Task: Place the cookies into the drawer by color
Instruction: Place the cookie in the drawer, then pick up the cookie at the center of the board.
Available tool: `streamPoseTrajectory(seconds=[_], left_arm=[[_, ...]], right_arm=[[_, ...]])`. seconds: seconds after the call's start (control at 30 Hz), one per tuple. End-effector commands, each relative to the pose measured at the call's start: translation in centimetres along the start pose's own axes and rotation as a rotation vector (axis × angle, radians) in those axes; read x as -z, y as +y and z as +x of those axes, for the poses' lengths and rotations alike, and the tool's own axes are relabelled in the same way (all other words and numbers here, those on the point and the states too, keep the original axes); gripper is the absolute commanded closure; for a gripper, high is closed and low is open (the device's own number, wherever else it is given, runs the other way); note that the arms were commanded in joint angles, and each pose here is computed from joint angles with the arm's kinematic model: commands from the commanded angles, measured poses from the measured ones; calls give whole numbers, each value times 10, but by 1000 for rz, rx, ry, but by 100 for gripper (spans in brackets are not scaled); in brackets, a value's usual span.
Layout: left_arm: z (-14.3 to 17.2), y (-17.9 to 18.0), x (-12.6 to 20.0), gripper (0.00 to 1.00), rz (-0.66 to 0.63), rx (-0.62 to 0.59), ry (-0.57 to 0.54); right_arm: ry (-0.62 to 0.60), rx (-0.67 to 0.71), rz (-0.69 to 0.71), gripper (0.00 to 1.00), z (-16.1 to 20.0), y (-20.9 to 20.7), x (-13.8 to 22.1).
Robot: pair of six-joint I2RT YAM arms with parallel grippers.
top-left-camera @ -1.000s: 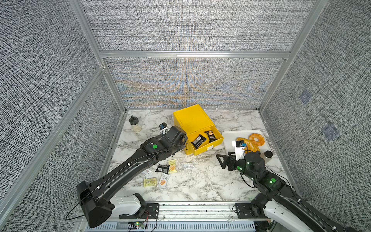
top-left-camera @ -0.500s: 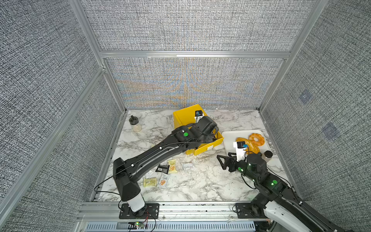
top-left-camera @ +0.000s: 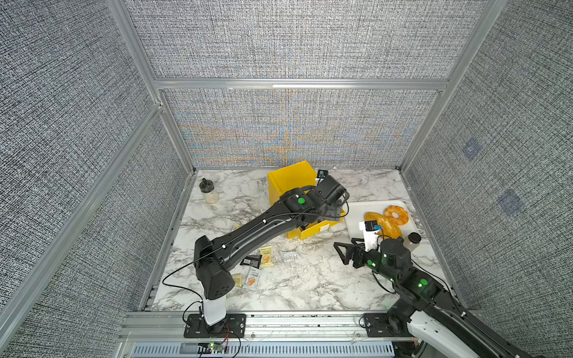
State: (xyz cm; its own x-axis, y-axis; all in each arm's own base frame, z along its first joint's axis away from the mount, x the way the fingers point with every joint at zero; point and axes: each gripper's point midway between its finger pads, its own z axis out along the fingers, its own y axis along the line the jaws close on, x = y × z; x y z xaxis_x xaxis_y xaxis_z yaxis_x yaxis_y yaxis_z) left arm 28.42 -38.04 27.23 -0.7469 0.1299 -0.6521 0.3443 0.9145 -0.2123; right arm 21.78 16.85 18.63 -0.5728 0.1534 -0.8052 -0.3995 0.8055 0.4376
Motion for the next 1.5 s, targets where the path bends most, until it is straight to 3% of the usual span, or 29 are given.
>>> streamPoseTrajectory(seconds=[0.0,0.23,0.53,0.77,1.0,1.17,1.37,1.47], left_arm=[[2,6,17,8,29,11,-21],[27,42,49,1,39,69,-64],[97,128,68,1,-90,194,-97],[156,187,60,1,-184,296,-56],[198,233,37,1,-245,426,1],[213,259,13,9,-252,541,48],[218,273,-5,26,-267,601,97],[219,279,-8,29,-274,628,106]], right_arm=[[6,-6,-30,5,2,5,-1],[35,-7,-90,3,8,15,0],[87,50,-216,1,33,48,-2],[172,174,-231,2,65,83,-18],[248,267,-228,15,91,126,-41],[287,285,-212,24,104,155,-67],[316,352,-173,33,104,184,-103],[336,394,-130,37,107,190,-123]])
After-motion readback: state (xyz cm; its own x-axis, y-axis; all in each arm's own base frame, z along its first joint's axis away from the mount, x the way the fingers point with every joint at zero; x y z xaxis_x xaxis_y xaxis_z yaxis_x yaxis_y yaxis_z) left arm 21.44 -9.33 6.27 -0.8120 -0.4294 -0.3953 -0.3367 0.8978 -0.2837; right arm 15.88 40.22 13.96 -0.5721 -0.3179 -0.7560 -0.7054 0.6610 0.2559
